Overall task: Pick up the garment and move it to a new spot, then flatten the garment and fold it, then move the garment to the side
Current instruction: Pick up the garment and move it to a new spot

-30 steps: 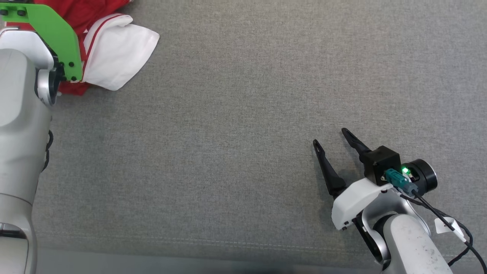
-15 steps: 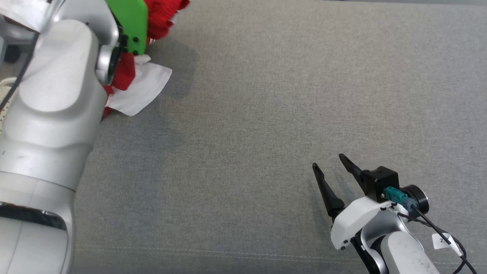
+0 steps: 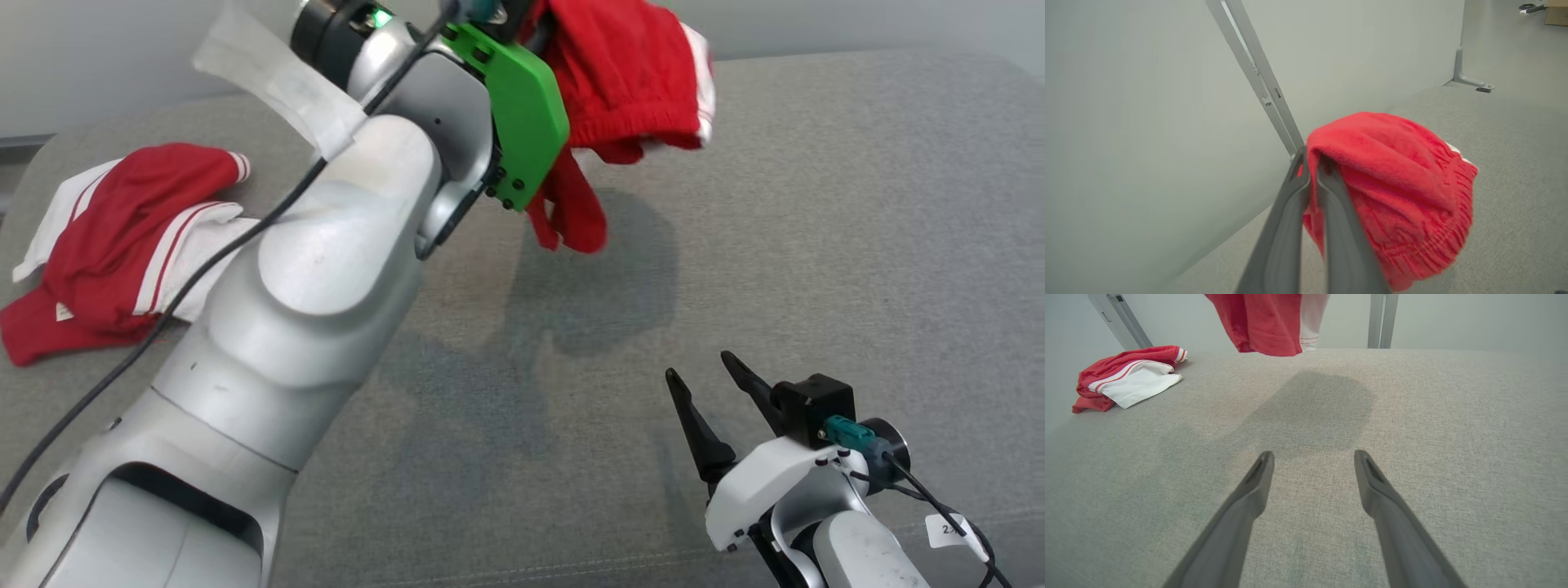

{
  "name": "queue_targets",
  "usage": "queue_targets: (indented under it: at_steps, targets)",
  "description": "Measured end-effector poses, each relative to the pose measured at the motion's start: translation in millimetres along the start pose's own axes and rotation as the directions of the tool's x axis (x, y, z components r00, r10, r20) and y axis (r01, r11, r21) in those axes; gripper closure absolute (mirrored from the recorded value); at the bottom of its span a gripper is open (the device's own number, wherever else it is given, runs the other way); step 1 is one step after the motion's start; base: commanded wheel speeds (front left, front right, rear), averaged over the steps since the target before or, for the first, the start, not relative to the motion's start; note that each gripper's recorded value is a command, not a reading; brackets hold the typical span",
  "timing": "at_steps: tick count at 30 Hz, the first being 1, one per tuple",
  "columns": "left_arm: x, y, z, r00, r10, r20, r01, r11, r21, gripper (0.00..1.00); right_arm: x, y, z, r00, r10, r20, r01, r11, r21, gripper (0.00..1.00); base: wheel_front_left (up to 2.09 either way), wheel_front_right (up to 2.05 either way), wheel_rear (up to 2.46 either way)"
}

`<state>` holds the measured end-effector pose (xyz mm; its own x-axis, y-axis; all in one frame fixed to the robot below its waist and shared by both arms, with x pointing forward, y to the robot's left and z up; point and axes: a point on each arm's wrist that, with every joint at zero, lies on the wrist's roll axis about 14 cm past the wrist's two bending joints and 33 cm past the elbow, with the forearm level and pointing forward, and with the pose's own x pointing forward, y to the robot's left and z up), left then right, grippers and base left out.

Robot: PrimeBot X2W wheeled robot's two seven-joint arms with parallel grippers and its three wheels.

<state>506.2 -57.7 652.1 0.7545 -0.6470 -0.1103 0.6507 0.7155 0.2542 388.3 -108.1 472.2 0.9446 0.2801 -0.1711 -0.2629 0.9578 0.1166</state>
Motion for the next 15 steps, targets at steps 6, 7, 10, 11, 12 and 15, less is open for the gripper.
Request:
queue_targets:
  at_steps: [6, 7, 10, 11, 12, 15]
  targets:
    - [9.4, -73.5, 16.6, 0.975, -0.201, 0.096, 0.205, 0.978, -0.029, 1.00, -18.3, -30.1, 2.0, 0.995, -0.100, 0.014, 0.100, 0.995, 0.014, 0.00, 0.00, 0.00, 0.00]
    - [10.7, -81.8, 14.4, 0.970, -0.221, 0.099, 0.226, 0.973, -0.051, 1.00, -20.5, -34.3, 2.1, 0.993, -0.114, 0.016, 0.114, 0.993, 0.017, 0.00, 0.00, 0.00, 0.00]
    - [17.1, -94.7, -7.6, 0.969, -0.238, 0.071, 0.246, 0.957, -0.153, 1.00, -24.5, -45.0, 1.5, 0.989, -0.147, 0.020, 0.147, 0.989, 0.024, 0.00, 0.00, 0.00, 0.00]
    - [20.0, -94.6, -20.3, 0.972, -0.230, 0.044, 0.235, 0.957, -0.173, 1.00, -24.6, -47.5, 1.7, 0.988, -0.155, 0.023, 0.154, 0.988, 0.029, 0.00, 0.00, 0.00, 0.00]
    - [22.2, -92.7, -33.8, 0.975, -0.221, 0.017, 0.220, 0.956, -0.197, 1.00, -24.3, -49.8, 1.2, 0.987, -0.161, 0.023, 0.160, 0.987, 0.031, 0.00, 0.00, 0.00, 0.00]
    - [23.2, -70.3, -86.4, 0.983, -0.155, -0.095, 0.128, 0.962, -0.243, 1.00, -24.3, -55.8, -4.5, 0.984, -0.178, 0.010, 0.177, 0.983, 0.036, 0.00, 0.00, 0.00, 0.00]
